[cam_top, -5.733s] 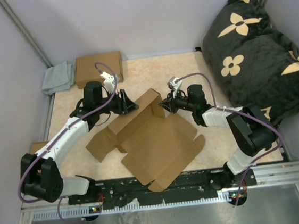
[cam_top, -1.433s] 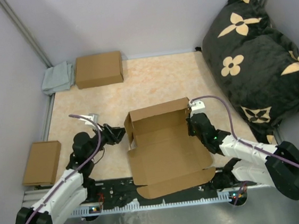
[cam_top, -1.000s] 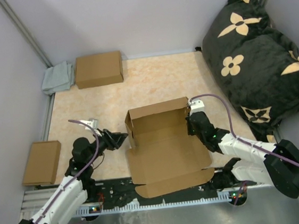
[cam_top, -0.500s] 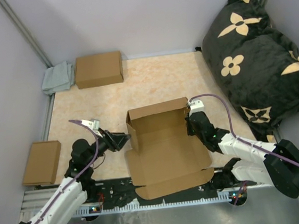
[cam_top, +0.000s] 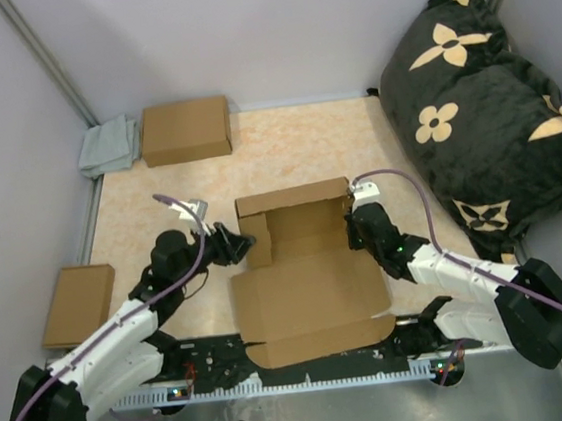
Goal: Fold the paper box
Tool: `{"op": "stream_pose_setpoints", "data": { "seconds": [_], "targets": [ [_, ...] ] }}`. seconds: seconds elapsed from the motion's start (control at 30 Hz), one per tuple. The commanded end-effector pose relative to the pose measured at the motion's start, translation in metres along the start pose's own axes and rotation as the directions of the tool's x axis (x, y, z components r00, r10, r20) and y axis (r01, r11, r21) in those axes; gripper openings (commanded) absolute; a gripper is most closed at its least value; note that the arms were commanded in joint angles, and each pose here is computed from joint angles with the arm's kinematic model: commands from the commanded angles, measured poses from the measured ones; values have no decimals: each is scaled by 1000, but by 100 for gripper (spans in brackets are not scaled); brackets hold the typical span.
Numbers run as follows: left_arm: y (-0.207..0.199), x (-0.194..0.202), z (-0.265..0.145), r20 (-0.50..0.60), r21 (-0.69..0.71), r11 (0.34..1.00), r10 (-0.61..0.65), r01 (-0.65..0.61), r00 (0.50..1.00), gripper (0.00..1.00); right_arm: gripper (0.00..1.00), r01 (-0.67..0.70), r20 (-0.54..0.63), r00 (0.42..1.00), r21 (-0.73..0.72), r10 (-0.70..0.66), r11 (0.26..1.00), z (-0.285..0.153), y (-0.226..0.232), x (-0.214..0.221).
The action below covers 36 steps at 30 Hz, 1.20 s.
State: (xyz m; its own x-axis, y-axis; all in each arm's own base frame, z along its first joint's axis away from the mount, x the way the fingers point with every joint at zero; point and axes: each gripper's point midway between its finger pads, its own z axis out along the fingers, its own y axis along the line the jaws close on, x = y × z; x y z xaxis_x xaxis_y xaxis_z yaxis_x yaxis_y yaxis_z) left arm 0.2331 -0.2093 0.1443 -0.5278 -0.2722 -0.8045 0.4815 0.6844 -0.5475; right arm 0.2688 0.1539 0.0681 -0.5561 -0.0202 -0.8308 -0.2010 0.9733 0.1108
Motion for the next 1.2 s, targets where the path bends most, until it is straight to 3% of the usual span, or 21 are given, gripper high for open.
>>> {"op": "stream_pose_setpoints", "data": {
  "seconds": [0.0, 0.37, 0.47, 0.53, 0.6, 0.63, 0.8, 0.97, 1.17],
  "targets": [
    [13, -37, 13, 54, -153, 985, 83, -74, 995, 59, 0, -69, 85, 994, -40, 72, 997, 2, 17, -44],
    [47, -54, 39, 35, -456, 879, 173, -139, 984, 52, 0, -108, 117, 986, -67, 115, 992, 3, 24, -54],
    [53, -53, 46, -17, -568, 796, 242, -208, 970, 43, 0, -117, 105, 987, -64, 123, 991, 3, 26, -56],
    [54, -53, 47, -66, -640, 720, 295, -267, 953, 29, 0, -123, 94, 987, -59, 128, 991, 5, 28, -60],
    [55, -57, 49, -112, -709, 630, 344, -317, 932, 5, 0, -121, 86, 988, -59, 126, 991, 6, 30, -62],
    [52, -61, 52, -127, -735, 590, 365, -334, 923, 1, 0, -122, 84, 988, -56, 127, 991, 7, 31, -62],
    [53, -62, 44, -206, -855, 354, 439, -379, 875, 0, 0, -129, 74, 989, -30, 131, 991, 10, 29, -62],
    [54, -56, 29, -242, -913, 186, 472, -364, 848, 0, 0, -148, 52, 988, -10, 148, 989, 14, 30, -60],
    [54, -53, 13, -234, -944, 116, 425, -309, 874, 7, 0, -167, 52, 984, -25, 168, 986, 14, 34, -64]
  ]
}}
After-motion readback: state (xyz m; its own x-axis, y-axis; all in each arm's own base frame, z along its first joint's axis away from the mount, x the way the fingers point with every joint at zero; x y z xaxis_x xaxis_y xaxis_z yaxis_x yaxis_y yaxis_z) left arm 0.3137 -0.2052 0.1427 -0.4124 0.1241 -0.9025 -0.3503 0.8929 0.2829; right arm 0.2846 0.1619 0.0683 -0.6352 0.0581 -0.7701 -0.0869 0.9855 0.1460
